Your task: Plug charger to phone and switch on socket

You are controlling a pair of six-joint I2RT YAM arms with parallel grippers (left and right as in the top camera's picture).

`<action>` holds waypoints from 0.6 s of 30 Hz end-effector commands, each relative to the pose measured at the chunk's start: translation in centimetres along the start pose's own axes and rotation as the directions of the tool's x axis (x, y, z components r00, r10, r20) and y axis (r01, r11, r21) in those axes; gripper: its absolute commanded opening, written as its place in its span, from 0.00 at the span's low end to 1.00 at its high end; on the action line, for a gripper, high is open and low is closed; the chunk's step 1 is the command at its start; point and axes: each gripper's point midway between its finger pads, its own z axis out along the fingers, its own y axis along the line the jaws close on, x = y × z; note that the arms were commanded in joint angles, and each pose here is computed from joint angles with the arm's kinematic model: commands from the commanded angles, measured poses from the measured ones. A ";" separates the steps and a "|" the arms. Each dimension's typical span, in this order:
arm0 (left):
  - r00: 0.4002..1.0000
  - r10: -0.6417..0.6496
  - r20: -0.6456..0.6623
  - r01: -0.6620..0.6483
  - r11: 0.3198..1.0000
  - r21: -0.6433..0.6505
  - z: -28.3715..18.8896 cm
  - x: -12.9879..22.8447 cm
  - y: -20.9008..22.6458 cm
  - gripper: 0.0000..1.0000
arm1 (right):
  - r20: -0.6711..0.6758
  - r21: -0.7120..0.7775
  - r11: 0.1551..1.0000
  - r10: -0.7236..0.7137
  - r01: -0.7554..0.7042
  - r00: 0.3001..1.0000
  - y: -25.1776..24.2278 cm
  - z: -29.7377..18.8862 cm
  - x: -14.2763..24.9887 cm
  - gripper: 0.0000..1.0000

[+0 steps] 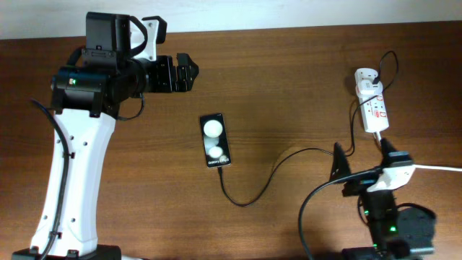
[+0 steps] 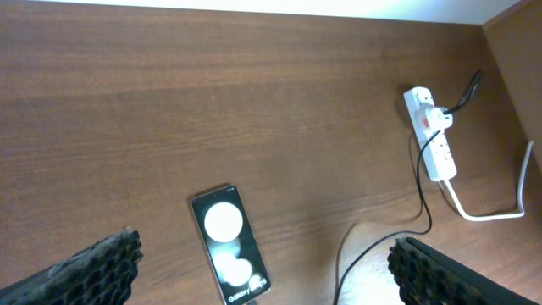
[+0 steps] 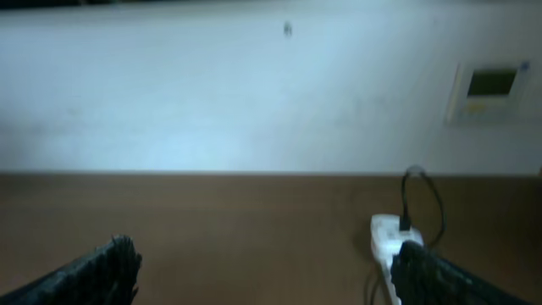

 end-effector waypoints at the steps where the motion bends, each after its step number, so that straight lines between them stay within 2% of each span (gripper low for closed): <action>1: 1.000 0.016 0.024 -0.016 1.000 -0.002 -0.8 -0.4 -0.2 0.99 | 0.048 -0.025 1.000 0.004 -0.003 0.999 0.2 0.7 3.8 0.99; 5: 1.000 0.016 0.024 -0.016 1.000 -0.002 -0.8 -0.4 -0.2 0.99 | 0.078 -0.030 1.000 0.003 0.000 0.997 0.0 1.3 8.0 0.99; 8: 1.000 0.016 0.024 -0.016 1.000 -0.002 -0.8 -0.4 -0.2 0.99 | -0.038 -0.018 1.000 0.008 -0.009 0.999 -0.3 1.4 10.9 0.99; 18: 1.000 0.016 0.024 -0.016 1.000 -0.002 -0.8 -0.4 -0.2 0.99 | -0.039 -0.022 1.000 0.008 -0.009 0.999 -0.2 1.4 10.9 0.99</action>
